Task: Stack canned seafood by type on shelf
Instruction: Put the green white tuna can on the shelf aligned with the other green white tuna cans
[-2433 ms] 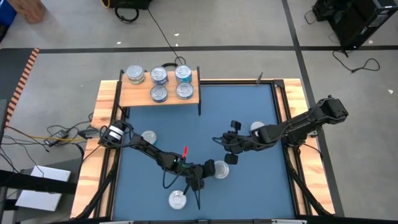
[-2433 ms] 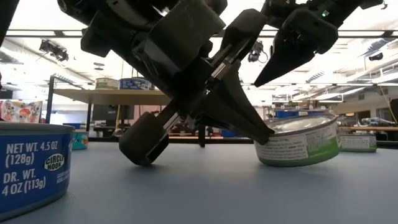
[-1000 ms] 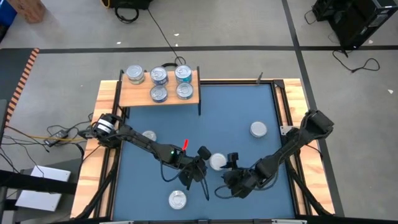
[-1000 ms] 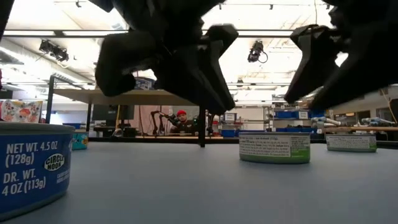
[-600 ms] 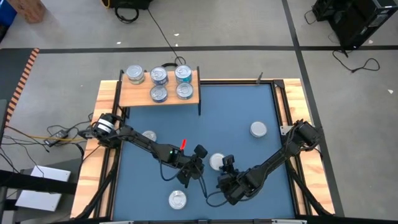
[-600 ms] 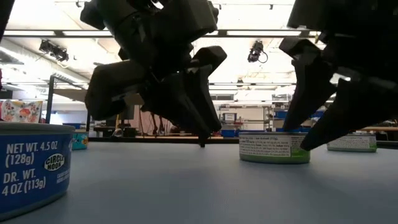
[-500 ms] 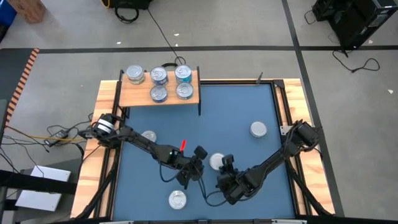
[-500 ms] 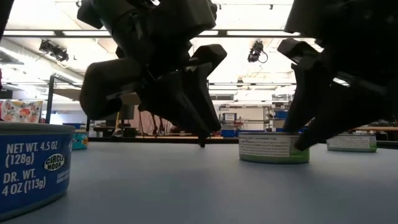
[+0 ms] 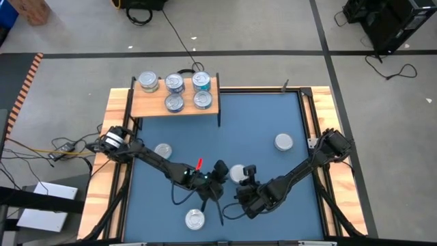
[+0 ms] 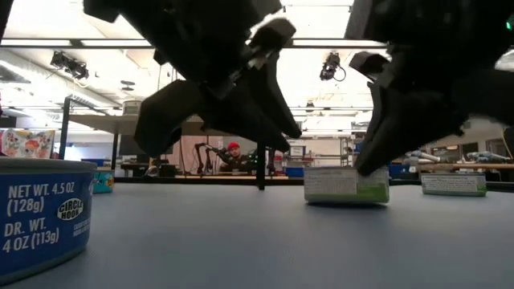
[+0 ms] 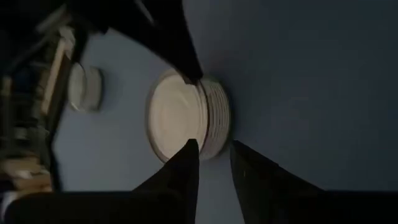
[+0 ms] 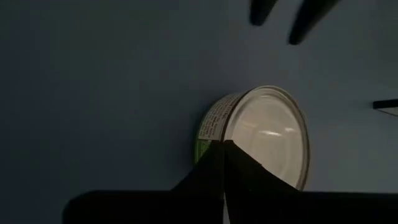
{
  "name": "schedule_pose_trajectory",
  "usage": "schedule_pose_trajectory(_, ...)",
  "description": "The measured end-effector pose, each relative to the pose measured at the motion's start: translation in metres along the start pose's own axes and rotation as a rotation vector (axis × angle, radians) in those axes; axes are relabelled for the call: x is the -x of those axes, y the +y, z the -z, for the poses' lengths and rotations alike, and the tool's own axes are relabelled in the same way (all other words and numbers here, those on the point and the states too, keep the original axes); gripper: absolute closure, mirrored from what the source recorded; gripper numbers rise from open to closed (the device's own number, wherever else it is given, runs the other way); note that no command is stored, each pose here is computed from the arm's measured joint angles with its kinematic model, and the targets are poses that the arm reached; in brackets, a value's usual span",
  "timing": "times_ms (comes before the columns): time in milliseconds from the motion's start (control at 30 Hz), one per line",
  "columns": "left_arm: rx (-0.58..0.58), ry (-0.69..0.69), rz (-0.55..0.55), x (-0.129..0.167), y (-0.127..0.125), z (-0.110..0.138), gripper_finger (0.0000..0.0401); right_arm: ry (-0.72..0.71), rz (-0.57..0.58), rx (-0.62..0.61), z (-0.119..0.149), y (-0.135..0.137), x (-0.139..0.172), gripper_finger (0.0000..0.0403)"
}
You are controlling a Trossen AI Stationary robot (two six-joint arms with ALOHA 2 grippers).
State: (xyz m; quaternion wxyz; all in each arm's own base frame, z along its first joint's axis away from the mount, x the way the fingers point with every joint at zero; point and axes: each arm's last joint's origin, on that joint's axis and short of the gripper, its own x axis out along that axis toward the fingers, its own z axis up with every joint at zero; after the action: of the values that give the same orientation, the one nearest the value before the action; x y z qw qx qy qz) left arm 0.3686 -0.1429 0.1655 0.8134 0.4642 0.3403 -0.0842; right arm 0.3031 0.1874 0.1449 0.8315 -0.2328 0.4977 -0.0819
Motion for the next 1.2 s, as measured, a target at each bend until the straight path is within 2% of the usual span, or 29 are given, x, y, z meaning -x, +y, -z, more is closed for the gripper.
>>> schedule_pose_trajectory(133, -0.038, -0.011, -0.014, 0.004, -0.004, -0.005, 0.0297, -0.02, -0.01, -0.071, -0.004, -0.007, 0.005, 0.04)
schedule_pose_trajectory(267, 0.007, -0.016, -0.025, 0.004, -0.004, -0.006, 0.0278, -0.036, -0.022, -0.117, -0.008, -0.012, 0.005, 0.0401)
schedule_pose_trajectory(567, 0.041, -0.01, -0.044, -0.003, -0.009, -0.007, 0.0196, -0.047, -0.055, -0.223, -0.013, -0.02, 0.004, 0.0402)
schedule_pose_trajectory(767, 0.055, 0.044, -0.141, -0.019, -0.016, -0.005, 0.0149, -0.049, -0.057, -0.283, -0.014, -0.022, 0.003, 0.0402)
schedule_pose_trajectory(900, 0.055, 0.063, -0.19, -0.025, -0.019, -0.004, 0.0137, -0.054, -0.056, -0.316, -0.014, -0.022, 0.003, 0.0402)
schedule_pose_trajectory(1200, 0.025, 0.083, -0.176, -0.032, -0.026, -0.001, 0.0137, -0.099, -0.07, -0.356, -0.019, -0.027, 0.011, 0.0403)
